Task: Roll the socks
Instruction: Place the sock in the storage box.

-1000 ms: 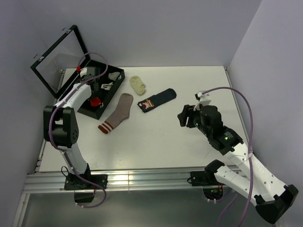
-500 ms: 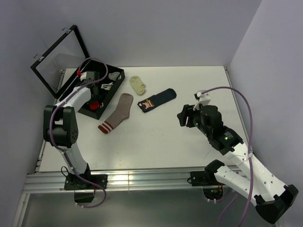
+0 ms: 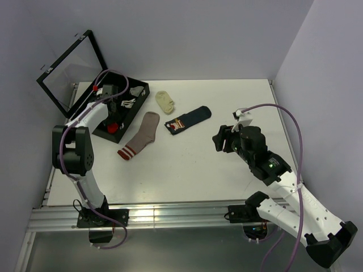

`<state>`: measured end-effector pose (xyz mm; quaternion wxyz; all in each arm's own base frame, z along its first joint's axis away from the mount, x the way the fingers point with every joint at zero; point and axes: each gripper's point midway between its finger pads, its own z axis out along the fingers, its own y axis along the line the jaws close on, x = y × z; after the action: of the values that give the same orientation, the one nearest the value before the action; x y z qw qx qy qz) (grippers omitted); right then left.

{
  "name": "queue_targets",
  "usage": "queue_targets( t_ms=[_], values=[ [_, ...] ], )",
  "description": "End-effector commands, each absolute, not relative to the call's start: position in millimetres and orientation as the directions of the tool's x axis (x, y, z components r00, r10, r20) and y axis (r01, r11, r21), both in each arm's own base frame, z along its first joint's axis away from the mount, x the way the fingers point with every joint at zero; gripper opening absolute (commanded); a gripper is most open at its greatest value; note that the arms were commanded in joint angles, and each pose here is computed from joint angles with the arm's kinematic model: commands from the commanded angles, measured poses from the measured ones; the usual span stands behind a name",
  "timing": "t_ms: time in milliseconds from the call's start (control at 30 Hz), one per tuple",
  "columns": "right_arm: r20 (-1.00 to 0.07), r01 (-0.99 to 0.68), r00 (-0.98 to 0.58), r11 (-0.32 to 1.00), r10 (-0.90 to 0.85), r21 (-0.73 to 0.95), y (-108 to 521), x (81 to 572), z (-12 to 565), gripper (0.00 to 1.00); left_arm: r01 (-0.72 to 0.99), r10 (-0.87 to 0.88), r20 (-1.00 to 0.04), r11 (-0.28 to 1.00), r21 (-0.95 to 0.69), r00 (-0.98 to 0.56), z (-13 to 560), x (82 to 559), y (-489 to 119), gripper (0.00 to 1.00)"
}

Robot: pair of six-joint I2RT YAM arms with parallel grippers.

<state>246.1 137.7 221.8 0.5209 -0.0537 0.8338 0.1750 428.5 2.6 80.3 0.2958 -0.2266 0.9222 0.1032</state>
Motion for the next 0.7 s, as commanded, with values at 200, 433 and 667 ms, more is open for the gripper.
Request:
queue_targets(
  t_ms=[200,433,667],
  values=[
    [-0.91,-0.259,-0.399,0.938,0.112,0.229,132,251,236,0.64,-0.382,-0.326,-0.448,0.923,0.038,-0.832,64,414,-16,0.0],
    [-0.909,-0.257,-0.403,0.939,0.11,0.227,132,252,233,0.64,-0.362,-0.328,-0.37,0.932,0.023,-0.869,42,408,-19,0.0],
    [-0.906,-0.249,-0.41,0.942,0.107,0.224,131,252,231,0.64,-0.381,-0.369,-0.294,0.924,-0.014,-0.882,22,403,-15,0.0]
  ],
)
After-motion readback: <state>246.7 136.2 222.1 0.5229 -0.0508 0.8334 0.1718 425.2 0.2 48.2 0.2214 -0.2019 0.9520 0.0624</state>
